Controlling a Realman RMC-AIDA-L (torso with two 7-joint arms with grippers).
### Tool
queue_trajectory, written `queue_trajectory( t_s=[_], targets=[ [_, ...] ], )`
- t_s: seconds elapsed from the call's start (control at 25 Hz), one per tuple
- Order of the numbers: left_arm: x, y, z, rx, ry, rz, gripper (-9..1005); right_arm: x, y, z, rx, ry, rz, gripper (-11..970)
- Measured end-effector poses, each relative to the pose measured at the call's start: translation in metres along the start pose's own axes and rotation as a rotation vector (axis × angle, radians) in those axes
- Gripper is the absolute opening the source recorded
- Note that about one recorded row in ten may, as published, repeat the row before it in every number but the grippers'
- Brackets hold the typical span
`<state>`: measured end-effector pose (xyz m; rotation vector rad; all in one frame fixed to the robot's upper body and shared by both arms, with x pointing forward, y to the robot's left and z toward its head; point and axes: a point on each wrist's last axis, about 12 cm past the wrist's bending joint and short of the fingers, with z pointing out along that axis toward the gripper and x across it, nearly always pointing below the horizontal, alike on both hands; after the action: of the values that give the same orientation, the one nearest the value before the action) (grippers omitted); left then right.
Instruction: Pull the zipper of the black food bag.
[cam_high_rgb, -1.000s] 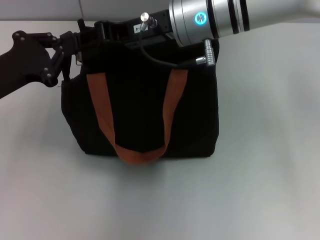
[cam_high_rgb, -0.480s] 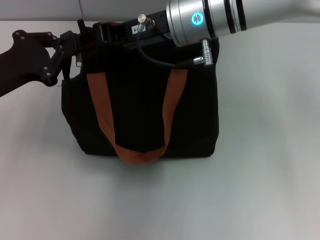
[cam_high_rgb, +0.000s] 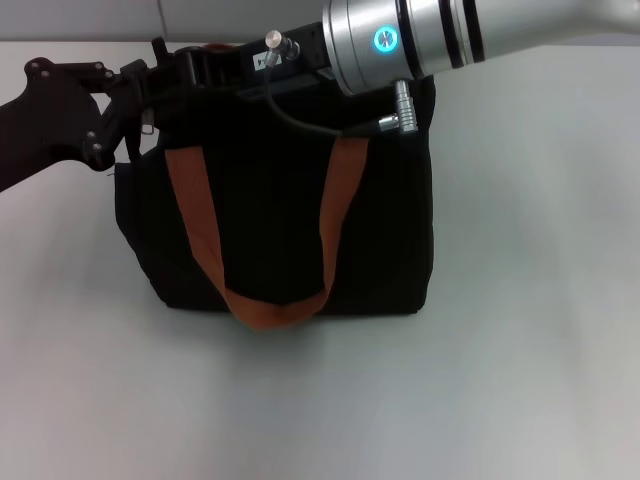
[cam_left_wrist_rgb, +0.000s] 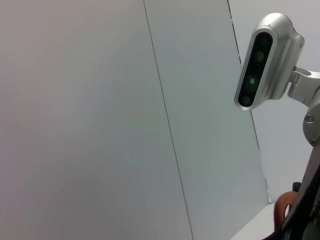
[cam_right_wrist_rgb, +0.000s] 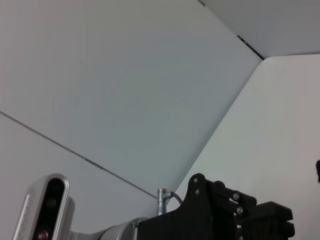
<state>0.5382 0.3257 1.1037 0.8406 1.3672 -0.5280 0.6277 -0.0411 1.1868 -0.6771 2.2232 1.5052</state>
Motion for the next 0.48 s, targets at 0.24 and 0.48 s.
queue_trajectory(
  t_s=[0.24,0.48],
  targets=[
    [-0.0002,-0.0002,-0.0005,-0.003,-0.004,-0.001,25,0.0001,-0.0015,0.0006,0.011,-0.004,0.0,418],
    [-0.0002,0.0003,-0.0028,-0.006,-0.004,-0.001,25,-0.0001,-0.0017,0.001,0.016,-0.005,-0.004,377]
  ],
)
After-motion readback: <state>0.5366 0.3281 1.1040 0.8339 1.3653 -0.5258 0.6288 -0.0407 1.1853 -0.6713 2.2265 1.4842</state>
